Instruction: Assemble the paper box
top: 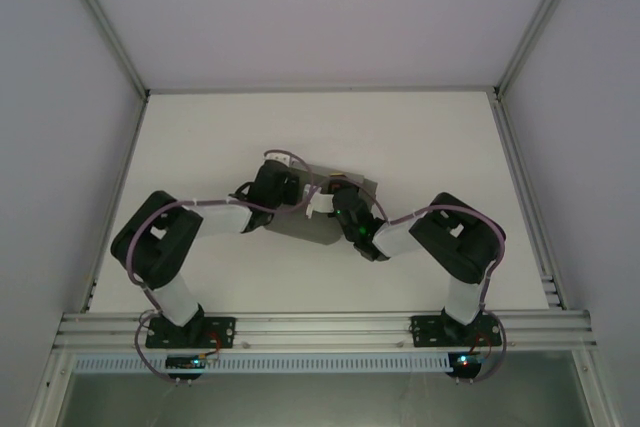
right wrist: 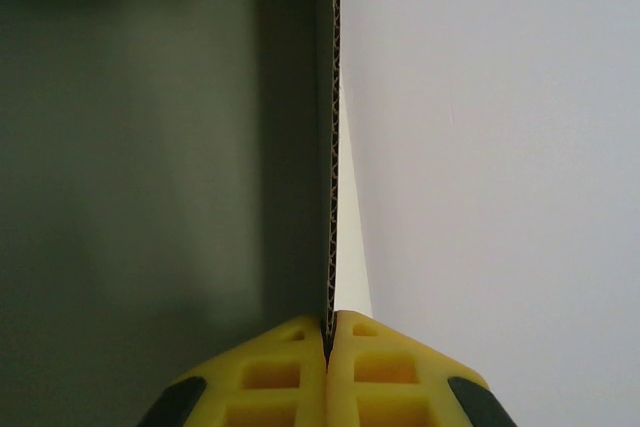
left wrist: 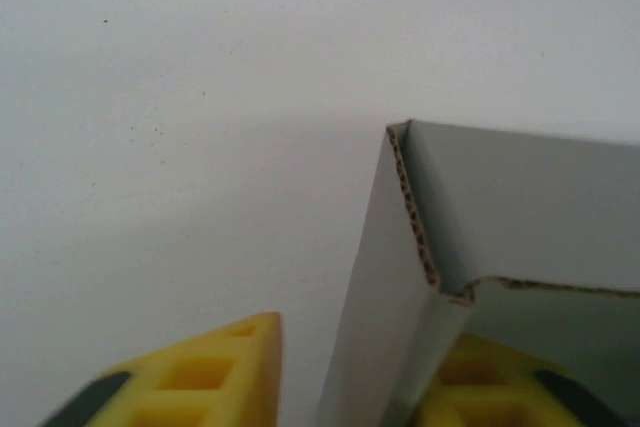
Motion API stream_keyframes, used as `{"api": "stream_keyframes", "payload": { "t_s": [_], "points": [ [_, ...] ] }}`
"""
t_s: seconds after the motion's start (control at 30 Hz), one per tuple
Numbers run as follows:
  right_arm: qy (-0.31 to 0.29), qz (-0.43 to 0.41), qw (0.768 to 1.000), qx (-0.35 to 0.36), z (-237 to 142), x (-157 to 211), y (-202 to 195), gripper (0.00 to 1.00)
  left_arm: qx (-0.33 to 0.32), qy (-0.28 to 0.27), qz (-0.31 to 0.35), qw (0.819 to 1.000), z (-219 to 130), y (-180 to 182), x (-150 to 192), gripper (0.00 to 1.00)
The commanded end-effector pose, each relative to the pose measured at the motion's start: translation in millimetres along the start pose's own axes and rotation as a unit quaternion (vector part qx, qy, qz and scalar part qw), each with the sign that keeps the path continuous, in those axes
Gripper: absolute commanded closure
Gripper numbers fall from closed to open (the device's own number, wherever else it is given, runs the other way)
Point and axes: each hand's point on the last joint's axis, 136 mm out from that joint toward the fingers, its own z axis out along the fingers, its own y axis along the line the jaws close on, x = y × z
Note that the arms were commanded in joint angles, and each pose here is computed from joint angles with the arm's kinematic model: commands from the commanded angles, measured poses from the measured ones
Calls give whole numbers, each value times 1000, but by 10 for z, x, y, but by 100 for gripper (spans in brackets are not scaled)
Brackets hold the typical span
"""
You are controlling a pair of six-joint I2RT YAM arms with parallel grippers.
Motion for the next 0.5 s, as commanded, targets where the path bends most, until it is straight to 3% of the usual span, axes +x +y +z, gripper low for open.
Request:
{"api": "stream_keyframes", "payload": {
  "t_s": [0.0, 0.1, 0.23, 0.27, 0.4, 0.47],
  "points": [
    [4, -16, 999, -35, 26, 42, 208, 100, 3, -8, 12, 1000, 59, -18, -105, 80],
    [-1, 2, 1000, -21, 17, 29, 109, 100, -6, -7, 14, 1000, 85, 19, -91, 98],
    [2, 54, 998, -13, -38, 34, -89, 89, -4, -9, 5, 1000, 67, 25, -60, 100],
    [5, 64, 998, -21, -74, 37, -111, 83, -6, -10, 0, 1000, 58, 43, -47, 100],
    [9, 154, 982, -107, -314, 22, -141, 26, -20, -17, -13, 1000, -3, 113, -56, 100],
    [9, 228, 963, -140, -466, 31, -230, 8, -27, -20, -19, 999, -38, 138, -78, 100]
  ]
}}
